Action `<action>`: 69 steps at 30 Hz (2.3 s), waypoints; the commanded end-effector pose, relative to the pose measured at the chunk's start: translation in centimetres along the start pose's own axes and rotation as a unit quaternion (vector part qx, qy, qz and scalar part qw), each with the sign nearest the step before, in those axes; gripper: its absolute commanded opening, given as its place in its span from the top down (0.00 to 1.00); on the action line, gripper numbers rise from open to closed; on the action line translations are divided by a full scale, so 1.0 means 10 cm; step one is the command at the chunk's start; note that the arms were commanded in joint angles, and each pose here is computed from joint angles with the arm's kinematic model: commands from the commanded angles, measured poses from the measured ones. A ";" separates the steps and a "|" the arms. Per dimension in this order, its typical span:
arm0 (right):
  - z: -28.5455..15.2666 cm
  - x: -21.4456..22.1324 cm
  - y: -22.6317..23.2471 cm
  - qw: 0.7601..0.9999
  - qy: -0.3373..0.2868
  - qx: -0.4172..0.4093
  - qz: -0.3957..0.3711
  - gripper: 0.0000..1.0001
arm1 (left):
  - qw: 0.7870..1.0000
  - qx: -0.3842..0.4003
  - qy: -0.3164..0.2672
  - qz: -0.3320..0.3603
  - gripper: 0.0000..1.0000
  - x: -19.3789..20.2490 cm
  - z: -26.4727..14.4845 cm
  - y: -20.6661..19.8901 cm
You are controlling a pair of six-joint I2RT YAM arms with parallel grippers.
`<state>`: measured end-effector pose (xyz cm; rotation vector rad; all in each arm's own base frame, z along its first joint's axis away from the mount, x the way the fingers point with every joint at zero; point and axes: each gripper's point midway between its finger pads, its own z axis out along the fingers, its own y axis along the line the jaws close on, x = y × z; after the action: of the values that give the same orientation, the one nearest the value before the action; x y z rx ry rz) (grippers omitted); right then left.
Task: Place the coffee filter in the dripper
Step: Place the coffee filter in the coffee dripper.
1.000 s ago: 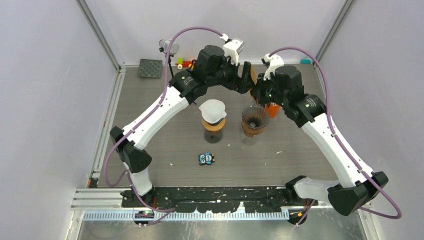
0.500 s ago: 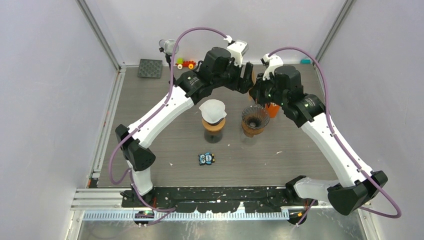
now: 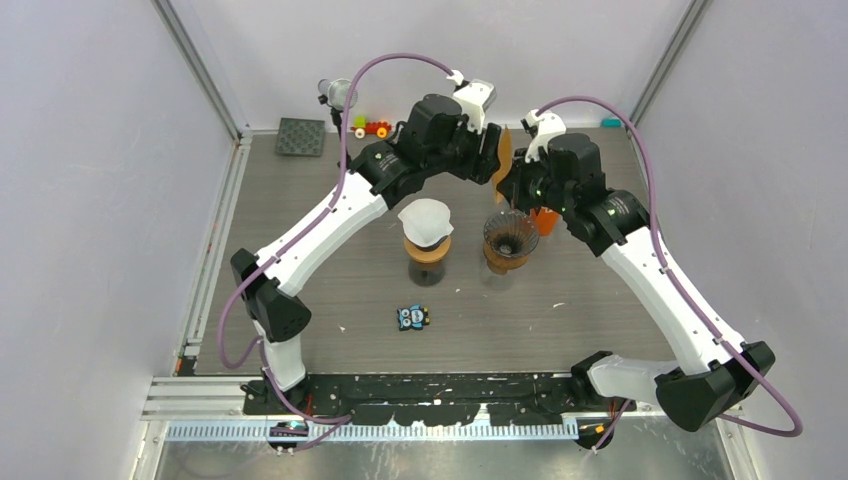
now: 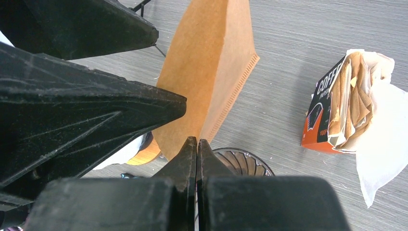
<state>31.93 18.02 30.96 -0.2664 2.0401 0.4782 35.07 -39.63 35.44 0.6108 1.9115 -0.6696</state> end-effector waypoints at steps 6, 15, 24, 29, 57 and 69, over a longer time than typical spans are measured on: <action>-0.09 -0.18 0.04 0.999 -0.042 -0.003 0.003 1.00 | 1.000 -0.019 0.004 0.011 0.41 0.08 0.07 0.06; -0.09 -0.19 0.05 0.999 -0.043 -0.007 0.009 1.00 | 1.000 0.002 0.015 -0.006 0.47 0.15 0.13 -0.03; -0.07 -0.18 0.05 0.999 -0.042 -0.006 0.014 0.99 | 0.999 0.028 0.023 -0.015 0.68 0.19 0.16 -0.12; -0.07 -0.18 0.01 0.999 -0.045 0.004 0.008 0.99 | 0.998 0.044 0.028 -0.019 0.86 0.21 0.17 -0.18; -0.21 -0.32 -0.15 0.997 -0.061 0.050 -0.023 0.61 | 0.998 0.048 0.025 -0.009 1.00 0.19 0.05 -0.19; -0.07 -0.36 -0.12 0.998 -0.045 0.047 -0.018 0.60 | 0.998 0.056 0.023 -0.015 1.00 0.17 0.02 -0.22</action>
<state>32.95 16.31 32.27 -0.2295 2.0060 0.3580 34.13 -41.32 30.50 0.6790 2.0235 -0.7306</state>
